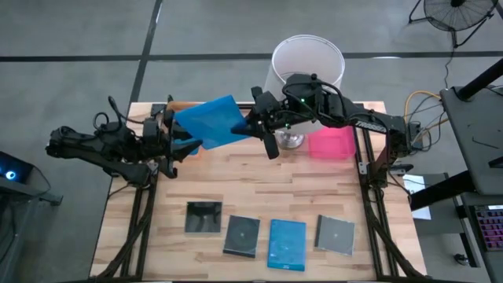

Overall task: Pick & place jewel cases by type
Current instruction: Put the blue cd case into the orange bin

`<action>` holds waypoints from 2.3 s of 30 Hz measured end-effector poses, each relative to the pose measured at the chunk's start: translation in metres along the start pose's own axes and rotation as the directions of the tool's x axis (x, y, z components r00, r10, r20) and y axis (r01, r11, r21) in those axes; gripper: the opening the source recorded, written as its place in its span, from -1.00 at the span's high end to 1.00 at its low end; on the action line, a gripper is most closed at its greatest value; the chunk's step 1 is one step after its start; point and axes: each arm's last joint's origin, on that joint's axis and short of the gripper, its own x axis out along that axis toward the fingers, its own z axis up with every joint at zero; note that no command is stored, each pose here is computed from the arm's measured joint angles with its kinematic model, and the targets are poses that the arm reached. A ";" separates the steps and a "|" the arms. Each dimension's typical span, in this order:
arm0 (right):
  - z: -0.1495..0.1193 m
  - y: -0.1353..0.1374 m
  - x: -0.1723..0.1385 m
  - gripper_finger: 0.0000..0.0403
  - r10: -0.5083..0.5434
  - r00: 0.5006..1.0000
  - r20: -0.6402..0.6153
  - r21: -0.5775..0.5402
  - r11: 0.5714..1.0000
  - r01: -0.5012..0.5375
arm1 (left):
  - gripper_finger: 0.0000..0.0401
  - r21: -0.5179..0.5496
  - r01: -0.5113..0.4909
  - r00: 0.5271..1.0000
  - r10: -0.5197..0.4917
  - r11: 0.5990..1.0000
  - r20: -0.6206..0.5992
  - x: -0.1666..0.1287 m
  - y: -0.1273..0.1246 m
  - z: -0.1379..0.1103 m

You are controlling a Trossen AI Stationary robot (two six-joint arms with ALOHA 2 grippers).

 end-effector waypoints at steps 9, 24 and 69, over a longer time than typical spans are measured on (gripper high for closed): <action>0.000 0.000 0.000 0.91 -0.002 1.000 0.000 0.007 1.000 0.002 | 0.70 0.007 0.011 1.000 -0.011 1.000 -0.022 0.006 -0.002 -0.005; 0.000 0.000 0.000 0.88 0.009 1.000 0.003 0.029 1.000 -0.009 | 0.93 0.035 0.012 1.000 -0.011 0.999 -0.022 0.005 -0.002 -0.002; 0.008 0.011 -0.064 0.14 -0.129 0.977 -0.170 -0.012 0.992 0.129 | 0.94 0.085 -0.380 0.875 0.388 0.921 -0.288 -0.025 0.020 -0.026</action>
